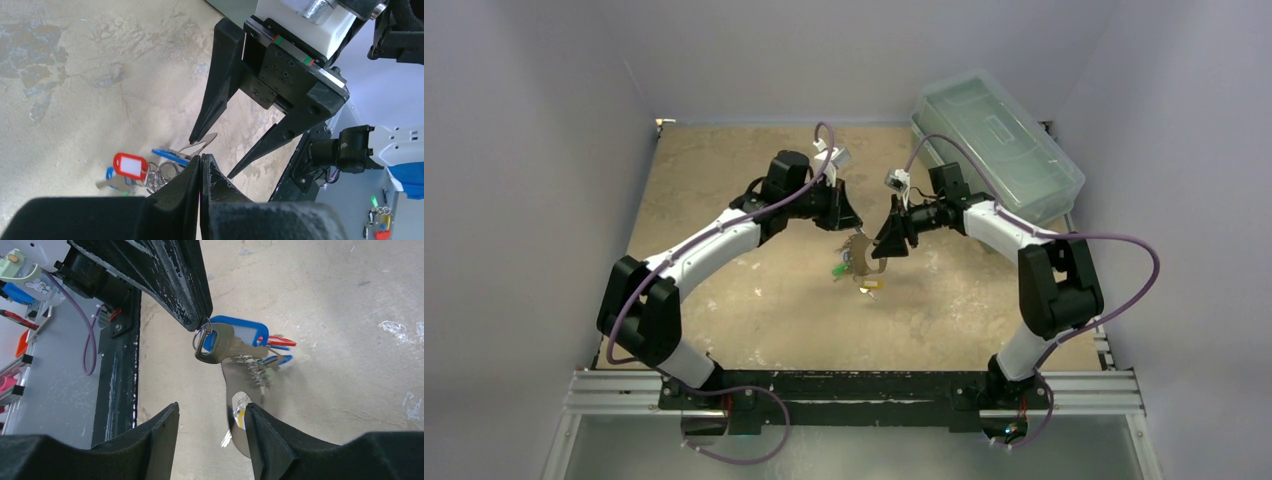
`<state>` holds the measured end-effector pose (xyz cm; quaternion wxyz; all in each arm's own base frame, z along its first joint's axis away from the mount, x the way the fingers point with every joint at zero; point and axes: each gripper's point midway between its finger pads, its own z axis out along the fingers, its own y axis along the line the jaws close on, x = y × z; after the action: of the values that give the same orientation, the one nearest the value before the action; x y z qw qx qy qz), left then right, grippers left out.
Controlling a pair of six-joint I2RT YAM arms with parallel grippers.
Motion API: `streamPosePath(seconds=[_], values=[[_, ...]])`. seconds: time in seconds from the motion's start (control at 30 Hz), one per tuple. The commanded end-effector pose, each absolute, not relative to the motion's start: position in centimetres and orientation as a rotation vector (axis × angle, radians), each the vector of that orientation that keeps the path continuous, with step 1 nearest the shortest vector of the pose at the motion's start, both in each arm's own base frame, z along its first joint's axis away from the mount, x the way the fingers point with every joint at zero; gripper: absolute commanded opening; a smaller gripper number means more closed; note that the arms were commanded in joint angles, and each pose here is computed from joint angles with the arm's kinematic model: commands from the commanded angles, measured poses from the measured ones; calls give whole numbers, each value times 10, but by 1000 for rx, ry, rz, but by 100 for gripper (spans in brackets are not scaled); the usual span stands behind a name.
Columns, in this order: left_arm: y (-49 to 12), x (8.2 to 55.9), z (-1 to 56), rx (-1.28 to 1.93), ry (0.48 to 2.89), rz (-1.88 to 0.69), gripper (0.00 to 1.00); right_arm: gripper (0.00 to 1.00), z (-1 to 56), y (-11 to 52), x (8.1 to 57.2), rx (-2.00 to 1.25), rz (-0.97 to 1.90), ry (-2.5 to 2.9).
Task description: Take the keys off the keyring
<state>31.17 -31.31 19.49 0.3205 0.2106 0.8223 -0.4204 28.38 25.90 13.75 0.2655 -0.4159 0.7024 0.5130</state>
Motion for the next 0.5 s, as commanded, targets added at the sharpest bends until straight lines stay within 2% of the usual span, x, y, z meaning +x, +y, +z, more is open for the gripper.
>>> streamPosePath(seconds=[0.0, 0.27, 0.47], values=[[-315, 314, 219, 425, 2123, -1163, 0, 55, 159, 263, 279, -1136, 1393, 1824], [-316, 316, 216, 298, 2174, -1225, 0, 56, 188, 275, 294, -1067, 1311, 1754], [-311, 322, 223, 194, 2175, -1288, 0, 58, 170, 276, 307, -1038, 1167, 1827]])
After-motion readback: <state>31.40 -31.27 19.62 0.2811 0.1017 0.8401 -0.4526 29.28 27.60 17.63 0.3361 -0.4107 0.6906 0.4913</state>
